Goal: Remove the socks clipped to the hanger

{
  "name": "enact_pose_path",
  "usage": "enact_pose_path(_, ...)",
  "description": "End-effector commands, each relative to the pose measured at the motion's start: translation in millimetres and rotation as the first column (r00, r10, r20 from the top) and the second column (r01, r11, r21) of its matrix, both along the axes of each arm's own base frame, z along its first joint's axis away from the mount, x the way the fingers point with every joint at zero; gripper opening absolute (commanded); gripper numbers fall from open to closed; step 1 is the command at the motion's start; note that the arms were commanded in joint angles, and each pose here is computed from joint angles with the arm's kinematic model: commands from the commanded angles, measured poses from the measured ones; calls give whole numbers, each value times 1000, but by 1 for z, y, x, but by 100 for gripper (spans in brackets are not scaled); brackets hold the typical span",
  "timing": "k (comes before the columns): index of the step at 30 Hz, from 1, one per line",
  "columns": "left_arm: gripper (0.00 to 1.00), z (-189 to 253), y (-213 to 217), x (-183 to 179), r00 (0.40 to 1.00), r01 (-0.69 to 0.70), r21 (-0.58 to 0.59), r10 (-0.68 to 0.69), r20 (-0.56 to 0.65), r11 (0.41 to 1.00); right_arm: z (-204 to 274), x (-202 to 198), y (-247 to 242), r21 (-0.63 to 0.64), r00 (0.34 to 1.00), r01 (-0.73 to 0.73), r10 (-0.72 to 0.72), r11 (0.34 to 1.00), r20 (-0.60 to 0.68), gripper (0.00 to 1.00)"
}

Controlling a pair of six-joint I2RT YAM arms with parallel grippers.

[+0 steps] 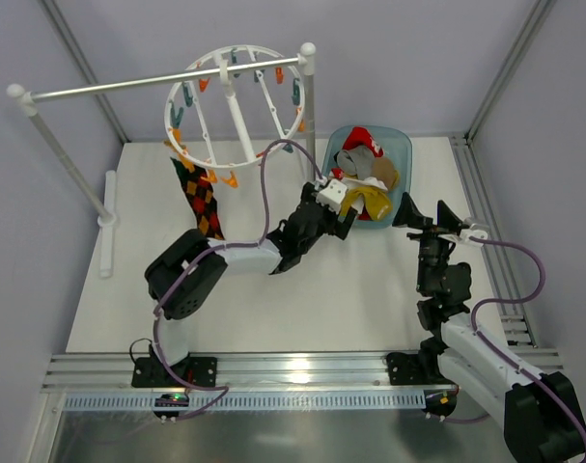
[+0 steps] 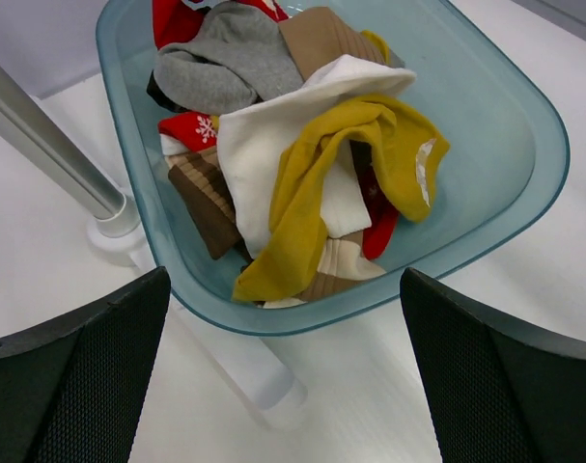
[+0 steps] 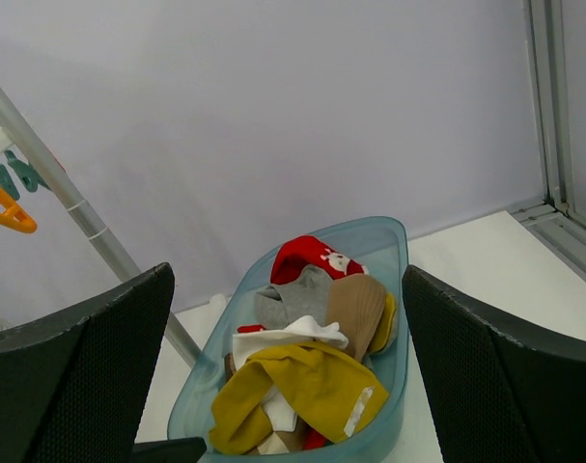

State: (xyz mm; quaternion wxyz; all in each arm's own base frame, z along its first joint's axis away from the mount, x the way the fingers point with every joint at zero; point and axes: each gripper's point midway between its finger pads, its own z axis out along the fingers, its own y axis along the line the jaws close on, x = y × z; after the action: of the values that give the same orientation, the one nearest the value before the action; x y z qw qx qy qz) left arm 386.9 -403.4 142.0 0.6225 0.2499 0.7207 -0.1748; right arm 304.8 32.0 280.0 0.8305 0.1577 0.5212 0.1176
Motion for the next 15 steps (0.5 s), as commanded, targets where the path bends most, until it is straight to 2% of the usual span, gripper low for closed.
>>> enact_pose_path(1,100,45,4,10,999,-1,-48,4,53,999,16,-1,0,13,999,-4,4,1000,50,100)
enact_pose_path(4,100,45,12,9,998,-23,-105,28,51,994,14,-1,-1,12,999,4,-5,1000,45,100)
enact_pose_path(6,100,28,20,3,999,-42,-127,45,22,991,14,-1,-2,11,999,10,-10,1000,44,100)
enact_pose_path(8,99,26,32,2,994,-95,-175,101,29,980,14,-1,-2,10,999,5,-6,1000,44,100)
enact_pose_path(9,100,9,43,-5,992,-120,-170,122,2,978,14,-1,0,11,999,0,0,1000,45,100)
enact_pose_path(11,100,20,55,-12,987,-144,-237,156,33,961,14,-1,-2,11,999,4,-5,1000,43,100)
enact_pose_path(12,100,1,73,-21,981,-186,-212,194,18,959,13,-1,-1,12,999,4,-4,1000,41,100)
enact_pose_path(15,99,6,107,-48,959,-247,-274,276,71,929,13,-2,-2,14,999,5,-5,1000,43,100)
